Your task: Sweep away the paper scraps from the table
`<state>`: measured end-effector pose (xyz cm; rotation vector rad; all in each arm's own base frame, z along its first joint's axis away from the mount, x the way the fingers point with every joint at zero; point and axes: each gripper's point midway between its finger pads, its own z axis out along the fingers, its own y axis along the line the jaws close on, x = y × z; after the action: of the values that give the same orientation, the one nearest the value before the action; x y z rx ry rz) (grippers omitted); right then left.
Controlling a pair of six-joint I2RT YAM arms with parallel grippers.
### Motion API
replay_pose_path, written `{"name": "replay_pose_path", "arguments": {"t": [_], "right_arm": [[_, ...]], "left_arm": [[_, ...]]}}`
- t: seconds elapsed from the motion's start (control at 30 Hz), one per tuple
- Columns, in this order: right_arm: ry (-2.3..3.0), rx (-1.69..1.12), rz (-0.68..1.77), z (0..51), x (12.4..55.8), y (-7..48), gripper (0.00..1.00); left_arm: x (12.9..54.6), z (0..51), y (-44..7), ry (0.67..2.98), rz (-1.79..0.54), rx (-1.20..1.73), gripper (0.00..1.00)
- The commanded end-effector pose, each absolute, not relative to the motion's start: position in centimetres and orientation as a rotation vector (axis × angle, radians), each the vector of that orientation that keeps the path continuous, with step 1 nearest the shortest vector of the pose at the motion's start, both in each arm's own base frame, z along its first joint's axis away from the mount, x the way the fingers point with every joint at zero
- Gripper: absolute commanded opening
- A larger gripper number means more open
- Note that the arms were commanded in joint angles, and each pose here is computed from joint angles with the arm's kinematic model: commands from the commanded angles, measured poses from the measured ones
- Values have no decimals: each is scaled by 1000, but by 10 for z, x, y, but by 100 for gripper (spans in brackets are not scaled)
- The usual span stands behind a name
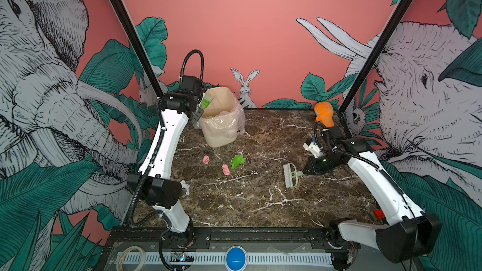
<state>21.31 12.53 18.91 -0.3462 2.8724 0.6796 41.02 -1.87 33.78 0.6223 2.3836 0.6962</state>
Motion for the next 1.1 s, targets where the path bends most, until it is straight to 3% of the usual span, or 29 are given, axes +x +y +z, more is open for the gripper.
{"name": "replay_pose_path", "arguments": {"t": [0.0, 0.5, 0.77, 1.07], "right_arm": [[2869, -364, 703, 192, 208, 126, 0], [2869, -375, 694, 198, 208, 125, 0], [2868, -374, 703, 198, 210, 126, 0], [2862, -383, 709, 201, 214, 128, 0]], "left_arm": [[413, 360, -11, 2302, 902, 715, 6], [438, 370, -29, 2001, 1500, 994, 3], [443, 370, -38, 1868, 1639, 1078, 2], [440, 376, -37, 1850, 1639, 1081, 2]]}}
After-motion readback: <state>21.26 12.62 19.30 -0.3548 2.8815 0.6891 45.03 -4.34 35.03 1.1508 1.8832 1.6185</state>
